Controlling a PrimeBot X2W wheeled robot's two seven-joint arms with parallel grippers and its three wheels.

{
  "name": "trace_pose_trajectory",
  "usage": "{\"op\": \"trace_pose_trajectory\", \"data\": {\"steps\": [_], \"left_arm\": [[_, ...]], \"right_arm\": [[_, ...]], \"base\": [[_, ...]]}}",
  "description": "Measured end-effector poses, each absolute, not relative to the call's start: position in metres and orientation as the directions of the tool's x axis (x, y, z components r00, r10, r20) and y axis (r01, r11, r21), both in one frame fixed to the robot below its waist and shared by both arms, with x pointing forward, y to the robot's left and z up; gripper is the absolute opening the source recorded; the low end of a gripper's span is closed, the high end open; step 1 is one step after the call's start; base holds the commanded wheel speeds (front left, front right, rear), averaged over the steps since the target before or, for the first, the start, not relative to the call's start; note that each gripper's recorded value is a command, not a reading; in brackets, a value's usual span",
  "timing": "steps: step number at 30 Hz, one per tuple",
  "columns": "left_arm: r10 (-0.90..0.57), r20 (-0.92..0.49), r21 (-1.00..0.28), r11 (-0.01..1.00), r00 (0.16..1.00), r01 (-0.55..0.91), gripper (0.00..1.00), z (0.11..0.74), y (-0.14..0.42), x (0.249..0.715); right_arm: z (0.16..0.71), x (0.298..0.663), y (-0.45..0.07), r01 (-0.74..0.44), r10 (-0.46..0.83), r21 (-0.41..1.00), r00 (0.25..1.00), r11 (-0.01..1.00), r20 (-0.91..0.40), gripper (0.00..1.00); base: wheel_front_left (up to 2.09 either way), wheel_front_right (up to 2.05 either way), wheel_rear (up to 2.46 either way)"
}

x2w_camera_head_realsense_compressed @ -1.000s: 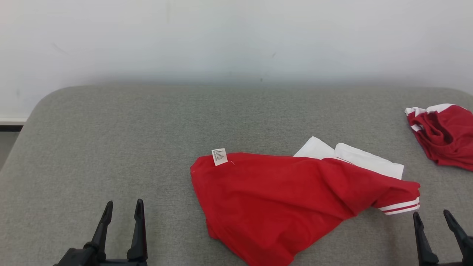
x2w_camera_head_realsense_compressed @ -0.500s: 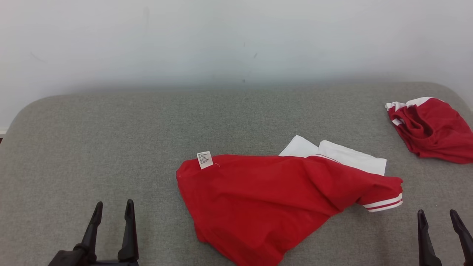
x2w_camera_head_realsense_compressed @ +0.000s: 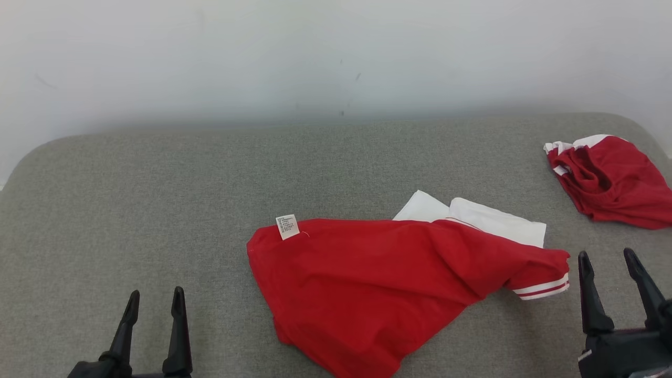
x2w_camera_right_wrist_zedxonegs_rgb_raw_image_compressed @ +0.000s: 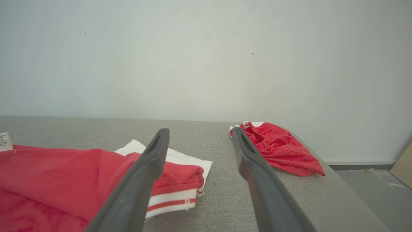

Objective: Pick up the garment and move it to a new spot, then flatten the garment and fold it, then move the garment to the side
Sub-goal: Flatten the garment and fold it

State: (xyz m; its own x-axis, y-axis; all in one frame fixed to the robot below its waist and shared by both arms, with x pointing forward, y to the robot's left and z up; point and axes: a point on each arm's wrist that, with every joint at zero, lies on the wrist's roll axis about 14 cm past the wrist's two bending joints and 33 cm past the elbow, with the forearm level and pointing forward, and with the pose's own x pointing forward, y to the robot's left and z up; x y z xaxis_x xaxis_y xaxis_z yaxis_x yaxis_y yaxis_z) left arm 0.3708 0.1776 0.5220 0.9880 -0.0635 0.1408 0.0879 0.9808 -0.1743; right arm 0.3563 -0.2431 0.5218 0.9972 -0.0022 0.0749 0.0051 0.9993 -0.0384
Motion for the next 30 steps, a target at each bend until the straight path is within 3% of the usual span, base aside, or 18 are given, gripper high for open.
{"op": "trace_pose_trajectory", "data": {"steps": [13,19,30], "left_arm": [[-0.062,0.129,-0.175,0.981,0.99,0.084,1.0,0.518,0.178,0.377],[-0.05,0.108,-0.178,0.982,0.993,0.069,1.0,0.511,0.183,0.383],[-0.044,0.083,-0.168,0.984,0.996,0.057,1.0,0.502,0.189,0.396]], "right_arm": [[0.551,0.441,-0.254,-0.043,0.046,-0.133,0.999,0.99,0.021,1.0],[0.516,0.473,-0.264,-0.038,0.019,-0.126,0.988,0.991,-0.152,1.0],[0.44,0.491,-0.266,-0.013,-0.015,-0.063,0.902,0.998,-0.432,1.0]], "base": [[0.0,0.0,0.0],[0.0,0.0,0.0],[0.0,0.0,0.0]]}}
